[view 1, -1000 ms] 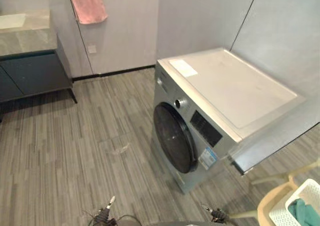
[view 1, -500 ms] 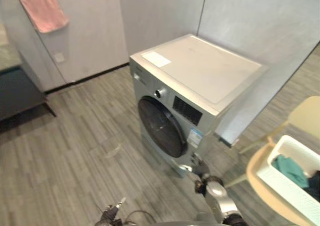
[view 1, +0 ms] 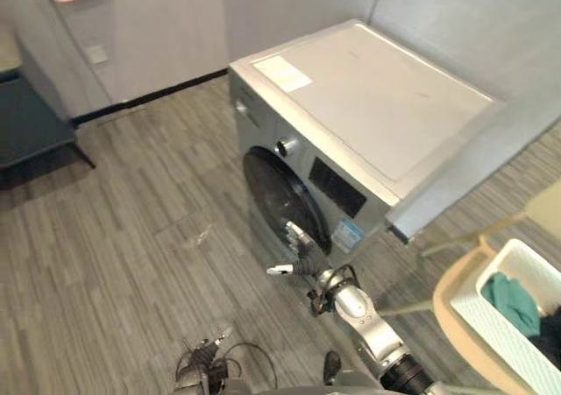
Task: Pick up the laundry basket with both hands and put the clothes into the washing machine.
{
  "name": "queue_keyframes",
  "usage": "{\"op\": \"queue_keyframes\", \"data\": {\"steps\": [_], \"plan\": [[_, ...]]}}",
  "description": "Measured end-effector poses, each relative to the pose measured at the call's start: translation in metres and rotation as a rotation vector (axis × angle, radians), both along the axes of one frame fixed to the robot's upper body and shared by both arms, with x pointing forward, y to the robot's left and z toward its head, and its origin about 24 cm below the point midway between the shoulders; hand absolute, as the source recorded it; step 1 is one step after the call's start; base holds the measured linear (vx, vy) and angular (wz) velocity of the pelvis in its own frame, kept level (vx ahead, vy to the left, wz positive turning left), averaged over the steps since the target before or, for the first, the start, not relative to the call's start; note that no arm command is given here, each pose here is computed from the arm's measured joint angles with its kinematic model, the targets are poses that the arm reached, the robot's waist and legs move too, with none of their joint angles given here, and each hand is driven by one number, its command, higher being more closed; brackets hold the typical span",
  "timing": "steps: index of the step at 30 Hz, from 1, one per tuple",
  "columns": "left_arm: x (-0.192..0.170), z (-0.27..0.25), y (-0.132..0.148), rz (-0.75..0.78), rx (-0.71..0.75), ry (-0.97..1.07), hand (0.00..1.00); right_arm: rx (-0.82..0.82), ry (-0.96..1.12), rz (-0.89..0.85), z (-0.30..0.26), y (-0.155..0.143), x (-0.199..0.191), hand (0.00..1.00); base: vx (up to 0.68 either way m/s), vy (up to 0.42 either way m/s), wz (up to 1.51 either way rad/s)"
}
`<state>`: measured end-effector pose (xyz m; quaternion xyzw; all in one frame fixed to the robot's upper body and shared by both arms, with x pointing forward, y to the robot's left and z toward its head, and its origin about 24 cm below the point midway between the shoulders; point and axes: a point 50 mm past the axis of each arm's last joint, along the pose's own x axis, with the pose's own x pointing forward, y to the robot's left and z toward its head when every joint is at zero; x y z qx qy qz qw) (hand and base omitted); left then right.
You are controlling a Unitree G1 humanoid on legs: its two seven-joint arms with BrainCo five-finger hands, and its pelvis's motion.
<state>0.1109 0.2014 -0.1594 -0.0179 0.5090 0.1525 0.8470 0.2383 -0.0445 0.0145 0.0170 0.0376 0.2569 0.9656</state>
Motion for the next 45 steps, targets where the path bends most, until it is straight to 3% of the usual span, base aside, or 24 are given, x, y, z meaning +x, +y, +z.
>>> {"op": "queue_keyframes", "data": {"steps": [8,24,45], "plan": [[0.000,0.000,-0.003,0.017,0.007,0.001,0.00,-0.059,0.001,-0.056,-0.003,-0.007,0.015,0.00,-0.06,-0.001,0.20],[0.020,0.007,-0.020,-0.014,-0.004,-0.089,0.00,-0.162,-0.188,-0.584,0.051,-0.086,0.081,0.00,-0.04,0.049,-0.03],[0.054,0.026,-0.043,-0.107,-0.019,-0.256,0.00,-0.153,-0.148,-0.829,0.083,-0.125,0.134,0.00,-0.02,0.010,0.11]]}}
